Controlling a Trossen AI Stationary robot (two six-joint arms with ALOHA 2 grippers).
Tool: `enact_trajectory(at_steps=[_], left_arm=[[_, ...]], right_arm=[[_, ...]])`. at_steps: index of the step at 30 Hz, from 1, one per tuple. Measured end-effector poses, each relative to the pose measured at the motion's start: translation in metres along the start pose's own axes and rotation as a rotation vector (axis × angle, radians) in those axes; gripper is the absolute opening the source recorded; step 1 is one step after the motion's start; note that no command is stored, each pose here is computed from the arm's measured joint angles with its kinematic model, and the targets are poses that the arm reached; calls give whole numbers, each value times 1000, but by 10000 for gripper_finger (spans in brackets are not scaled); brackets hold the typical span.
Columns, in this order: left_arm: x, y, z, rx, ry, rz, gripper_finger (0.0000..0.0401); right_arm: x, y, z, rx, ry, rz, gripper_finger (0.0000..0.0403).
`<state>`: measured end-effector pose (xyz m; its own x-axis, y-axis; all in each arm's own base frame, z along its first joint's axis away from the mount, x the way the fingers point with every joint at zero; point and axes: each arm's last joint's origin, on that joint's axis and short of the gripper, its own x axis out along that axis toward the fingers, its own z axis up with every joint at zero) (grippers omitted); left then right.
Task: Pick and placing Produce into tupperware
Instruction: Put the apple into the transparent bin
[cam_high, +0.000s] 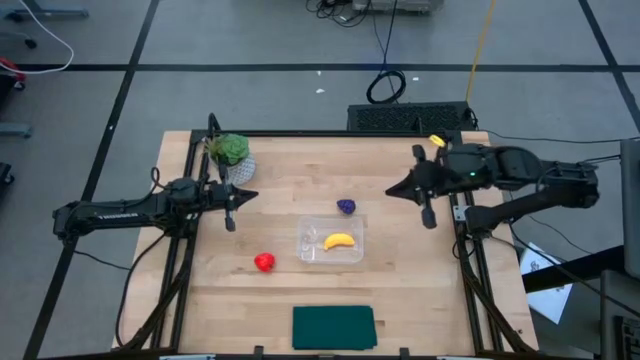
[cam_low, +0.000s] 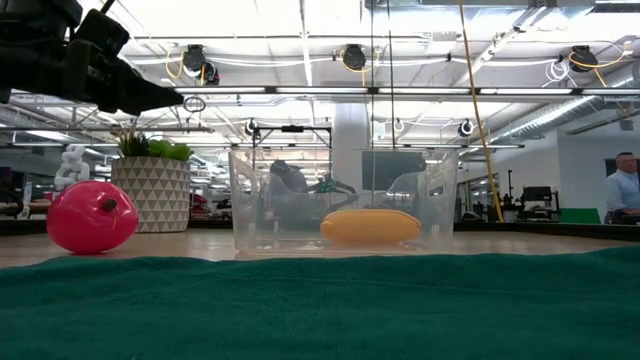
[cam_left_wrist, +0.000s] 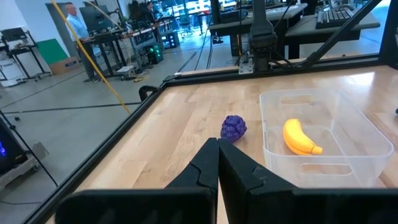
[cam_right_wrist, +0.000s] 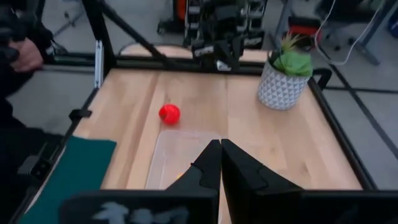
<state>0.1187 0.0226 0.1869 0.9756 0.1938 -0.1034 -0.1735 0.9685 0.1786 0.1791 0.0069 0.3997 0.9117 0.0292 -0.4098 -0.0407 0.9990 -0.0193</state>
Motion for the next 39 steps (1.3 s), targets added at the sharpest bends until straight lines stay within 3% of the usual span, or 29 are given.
enact_trajectory(at_steps=[7, 18, 30, 39], left_arm=[[0, 0, 0, 0, 0, 0, 6], [0, 0, 0, 0, 0, 1, 5], [0, 0, 0, 0, 0, 1, 5], [0, 0, -1, 7, 7, 2, 5]], right_arm=[[-17, 0, -29, 8, -115, 6, 4], [-15, 1, -58, 40, -310, 156, 4], [5, -11, -86, 32, -348, 66, 4], [3, -16, -103, 32, -454, -17, 4]])
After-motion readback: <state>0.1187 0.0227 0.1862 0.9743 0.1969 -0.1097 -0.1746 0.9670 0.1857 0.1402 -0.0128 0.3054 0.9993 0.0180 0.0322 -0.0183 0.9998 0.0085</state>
